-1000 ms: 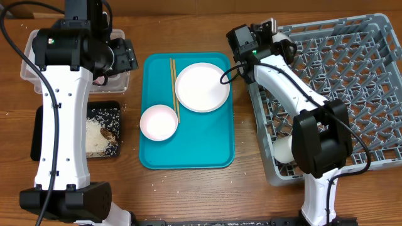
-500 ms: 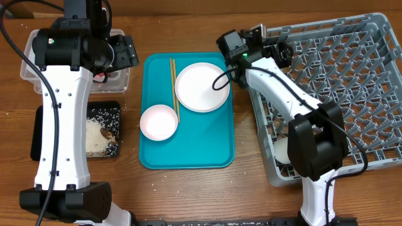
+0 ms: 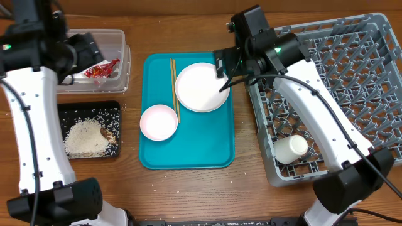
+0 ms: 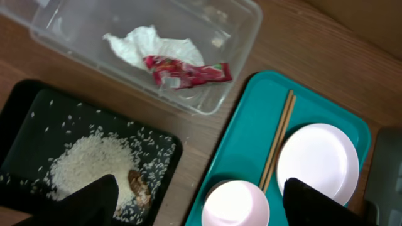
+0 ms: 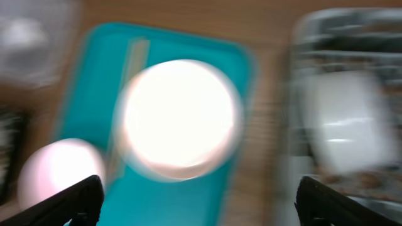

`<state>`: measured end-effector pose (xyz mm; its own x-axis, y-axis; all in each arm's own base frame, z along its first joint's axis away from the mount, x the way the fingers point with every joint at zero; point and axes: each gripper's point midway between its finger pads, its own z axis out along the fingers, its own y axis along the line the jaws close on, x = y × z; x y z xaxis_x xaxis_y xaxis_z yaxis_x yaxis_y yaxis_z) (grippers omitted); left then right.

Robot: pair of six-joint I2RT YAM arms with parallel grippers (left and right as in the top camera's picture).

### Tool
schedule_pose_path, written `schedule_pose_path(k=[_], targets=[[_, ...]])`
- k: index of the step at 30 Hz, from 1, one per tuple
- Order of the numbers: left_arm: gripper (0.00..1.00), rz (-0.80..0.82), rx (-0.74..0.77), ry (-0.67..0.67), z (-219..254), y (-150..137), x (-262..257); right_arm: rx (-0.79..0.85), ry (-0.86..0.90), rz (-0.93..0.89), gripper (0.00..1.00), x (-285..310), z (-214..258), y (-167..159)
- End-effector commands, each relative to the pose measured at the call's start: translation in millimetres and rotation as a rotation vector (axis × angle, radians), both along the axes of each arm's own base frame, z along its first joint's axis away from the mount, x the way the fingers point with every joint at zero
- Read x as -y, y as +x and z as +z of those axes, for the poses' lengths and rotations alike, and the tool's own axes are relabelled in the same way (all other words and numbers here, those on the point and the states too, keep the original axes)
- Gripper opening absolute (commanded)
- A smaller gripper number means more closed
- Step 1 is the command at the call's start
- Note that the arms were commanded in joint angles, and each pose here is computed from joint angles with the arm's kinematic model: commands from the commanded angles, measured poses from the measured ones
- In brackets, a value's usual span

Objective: Sort waste into correct bins and load items into the dishwasher
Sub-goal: 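Reach the right gripper to the pink bowl on the teal tray, then lift the pink bowl and place it in the dish rack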

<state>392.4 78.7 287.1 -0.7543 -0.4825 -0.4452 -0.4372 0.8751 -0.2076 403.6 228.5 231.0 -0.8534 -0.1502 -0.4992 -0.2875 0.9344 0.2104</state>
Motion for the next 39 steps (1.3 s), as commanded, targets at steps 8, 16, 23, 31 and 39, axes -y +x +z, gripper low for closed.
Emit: schedule_pose_path(k=[8, 16, 23, 31, 39], targets=[[0.95, 0.024, 0.014, -0.008, 7.0, -4.2, -13.6, -0.291, 0.12, -0.07, 0.71, -96.2, -114.9, -89.9], [1.0, 0.024, 0.014, -0.008, 6.8, -4.0, -13.6, -0.195, 0.155, -0.085, 0.61, -127.8, -159.1, -105.6], [1.0, 0.024, 0.014, -0.008, 6.8, -4.0, -13.6, -0.177, 0.175, -0.106, 0.53, -140.7, -185.5, -91.2], [1.0, 0.024, 0.015, -0.008, 6.9, -3.8, -13.7, -0.179, 0.151, -0.116, 0.32, -139.6, -199.5, -88.4], [1.0, 0.024, 0.015, -0.008, 6.9, -3.9, -13.6, -0.218, 0.126, -0.113, 0.05, -136.9, -206.6, -93.6]])
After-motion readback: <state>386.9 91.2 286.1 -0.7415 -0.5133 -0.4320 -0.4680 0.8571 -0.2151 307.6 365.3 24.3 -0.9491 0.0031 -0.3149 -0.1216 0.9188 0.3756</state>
